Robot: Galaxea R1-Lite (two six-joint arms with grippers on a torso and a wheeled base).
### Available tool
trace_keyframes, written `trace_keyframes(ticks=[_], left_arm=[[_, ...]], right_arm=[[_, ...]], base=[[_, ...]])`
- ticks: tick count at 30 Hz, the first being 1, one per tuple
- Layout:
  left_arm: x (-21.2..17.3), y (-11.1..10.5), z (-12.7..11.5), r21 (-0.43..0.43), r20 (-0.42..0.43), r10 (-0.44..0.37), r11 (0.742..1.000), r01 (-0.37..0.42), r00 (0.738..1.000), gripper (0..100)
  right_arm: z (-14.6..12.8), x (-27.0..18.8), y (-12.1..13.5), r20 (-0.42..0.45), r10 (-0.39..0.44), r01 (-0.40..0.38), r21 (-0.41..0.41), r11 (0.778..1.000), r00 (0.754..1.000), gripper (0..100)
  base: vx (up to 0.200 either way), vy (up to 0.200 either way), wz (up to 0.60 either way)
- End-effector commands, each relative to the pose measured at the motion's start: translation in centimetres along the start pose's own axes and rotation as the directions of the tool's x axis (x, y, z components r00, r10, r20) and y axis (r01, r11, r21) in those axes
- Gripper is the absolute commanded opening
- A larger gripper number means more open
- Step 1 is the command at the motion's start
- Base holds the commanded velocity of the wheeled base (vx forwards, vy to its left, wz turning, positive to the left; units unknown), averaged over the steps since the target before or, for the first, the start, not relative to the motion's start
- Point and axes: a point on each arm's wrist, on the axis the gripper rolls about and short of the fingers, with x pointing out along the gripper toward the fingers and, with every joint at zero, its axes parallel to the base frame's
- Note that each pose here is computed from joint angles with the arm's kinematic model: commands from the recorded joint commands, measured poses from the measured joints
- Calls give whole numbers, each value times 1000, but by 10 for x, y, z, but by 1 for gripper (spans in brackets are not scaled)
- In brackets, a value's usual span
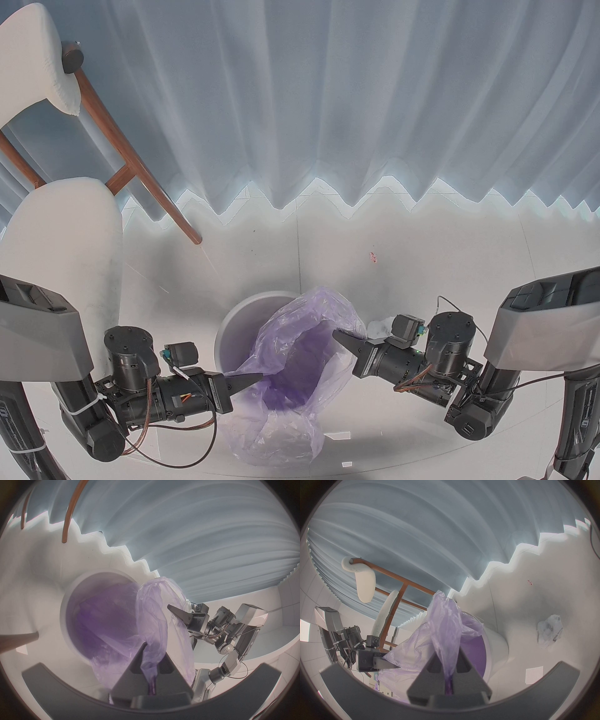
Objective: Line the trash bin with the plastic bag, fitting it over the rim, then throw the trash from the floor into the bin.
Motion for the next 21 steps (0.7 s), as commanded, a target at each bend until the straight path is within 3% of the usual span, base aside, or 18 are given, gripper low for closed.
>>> trace_keyframes(ticks=[1, 8, 21], left_arm=[[-1, 0, -2, -3, -7, 3, 1000, -3, 1000, 0], [3, -1, 1, 16, 17, 16, 1000, -17, 1000, 0], [14, 4, 19, 41, 164, 120, 991, -128, 979, 0]], right_arm=[[-1, 0, -1, 5, 4, -4, -1, 1000, 1000, 0], [0, 0, 0, 9, 5, -5, -2, 1000, 1000, 0], [10, 5, -11, 53, -16, 16, 4, 1000, 998, 0]], base=[[200, 0, 0], [200, 0, 0], [0, 0, 0]])
